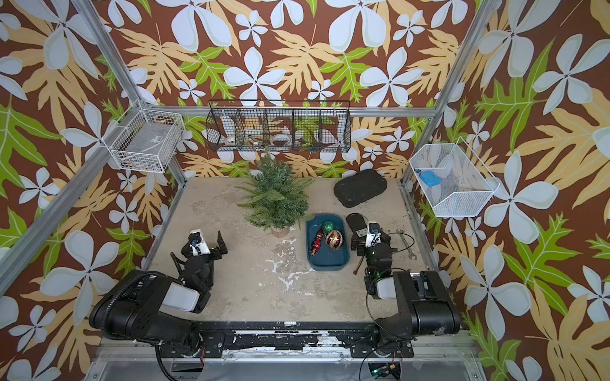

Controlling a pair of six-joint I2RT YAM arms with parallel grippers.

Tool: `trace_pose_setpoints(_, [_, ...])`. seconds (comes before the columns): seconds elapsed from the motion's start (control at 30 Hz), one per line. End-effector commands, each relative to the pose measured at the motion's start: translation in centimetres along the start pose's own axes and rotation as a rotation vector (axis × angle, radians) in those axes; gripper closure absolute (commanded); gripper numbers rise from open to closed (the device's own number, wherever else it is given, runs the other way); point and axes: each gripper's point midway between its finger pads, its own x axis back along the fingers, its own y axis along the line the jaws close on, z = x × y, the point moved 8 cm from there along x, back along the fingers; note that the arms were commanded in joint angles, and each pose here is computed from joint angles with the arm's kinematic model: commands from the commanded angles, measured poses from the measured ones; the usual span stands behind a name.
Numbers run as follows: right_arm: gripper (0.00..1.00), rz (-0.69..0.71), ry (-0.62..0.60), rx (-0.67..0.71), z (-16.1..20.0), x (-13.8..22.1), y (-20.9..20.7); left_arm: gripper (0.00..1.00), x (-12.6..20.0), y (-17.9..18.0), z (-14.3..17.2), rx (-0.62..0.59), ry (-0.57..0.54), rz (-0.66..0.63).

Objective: Decorate the small christmas tree with ornaments
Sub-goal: Pick up an ornament from the container.

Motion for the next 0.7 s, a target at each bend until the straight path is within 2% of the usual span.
trace_pose_setpoints(0.0, [0.0, 0.006, -0.026, -0.005, -0.42, 0.03, -0.05, 0.0, 0.03, 0.16, -0.61, 0.014, -0.036, -0.014])
trace_pose_setpoints(0.67, [0.0, 0.006, -0.027, -0.005, -0.43, 0.05, -0.04, 0.0, -0.52, 0.37, -0.57, 0.028, -0.017, -0.004])
